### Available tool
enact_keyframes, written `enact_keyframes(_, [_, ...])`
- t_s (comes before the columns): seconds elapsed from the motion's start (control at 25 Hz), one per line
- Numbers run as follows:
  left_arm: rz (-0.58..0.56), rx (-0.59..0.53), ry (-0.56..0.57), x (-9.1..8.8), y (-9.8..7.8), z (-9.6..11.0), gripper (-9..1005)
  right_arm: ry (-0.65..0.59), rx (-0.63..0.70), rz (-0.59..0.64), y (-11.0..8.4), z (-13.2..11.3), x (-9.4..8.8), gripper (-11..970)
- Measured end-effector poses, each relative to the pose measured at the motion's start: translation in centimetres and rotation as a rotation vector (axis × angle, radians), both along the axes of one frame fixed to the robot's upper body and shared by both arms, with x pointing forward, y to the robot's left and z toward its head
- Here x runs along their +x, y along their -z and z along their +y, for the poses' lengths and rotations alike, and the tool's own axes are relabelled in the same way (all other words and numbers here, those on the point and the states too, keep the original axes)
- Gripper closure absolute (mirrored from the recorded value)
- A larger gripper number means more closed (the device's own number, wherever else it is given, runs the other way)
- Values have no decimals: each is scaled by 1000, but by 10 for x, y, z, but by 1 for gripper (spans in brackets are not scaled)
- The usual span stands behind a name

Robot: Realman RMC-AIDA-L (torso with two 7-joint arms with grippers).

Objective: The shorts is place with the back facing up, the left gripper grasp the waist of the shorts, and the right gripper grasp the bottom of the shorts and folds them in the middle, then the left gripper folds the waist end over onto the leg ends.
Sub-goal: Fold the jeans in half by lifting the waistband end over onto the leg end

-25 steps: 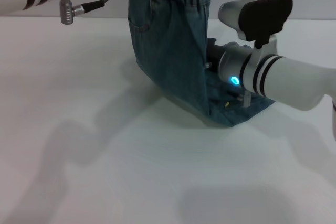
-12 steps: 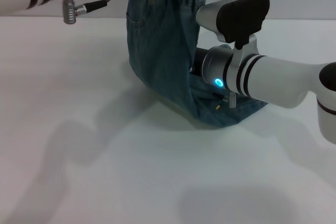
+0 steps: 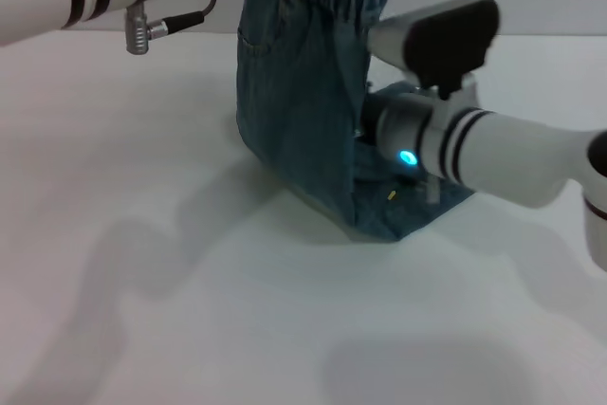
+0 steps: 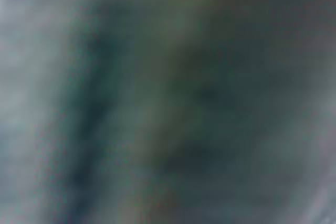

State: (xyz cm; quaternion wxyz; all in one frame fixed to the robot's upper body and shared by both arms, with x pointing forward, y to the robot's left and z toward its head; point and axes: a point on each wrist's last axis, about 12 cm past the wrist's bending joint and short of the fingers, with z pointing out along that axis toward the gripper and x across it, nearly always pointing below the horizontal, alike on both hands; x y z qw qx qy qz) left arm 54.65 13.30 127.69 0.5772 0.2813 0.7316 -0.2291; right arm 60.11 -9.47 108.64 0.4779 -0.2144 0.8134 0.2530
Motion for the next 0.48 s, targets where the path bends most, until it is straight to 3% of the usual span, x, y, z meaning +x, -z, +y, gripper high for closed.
enact_keyframes(0.48, [33, -3, -16, 9, 18, -3, 949, 298, 67, -64, -1, -103, -13, 958])
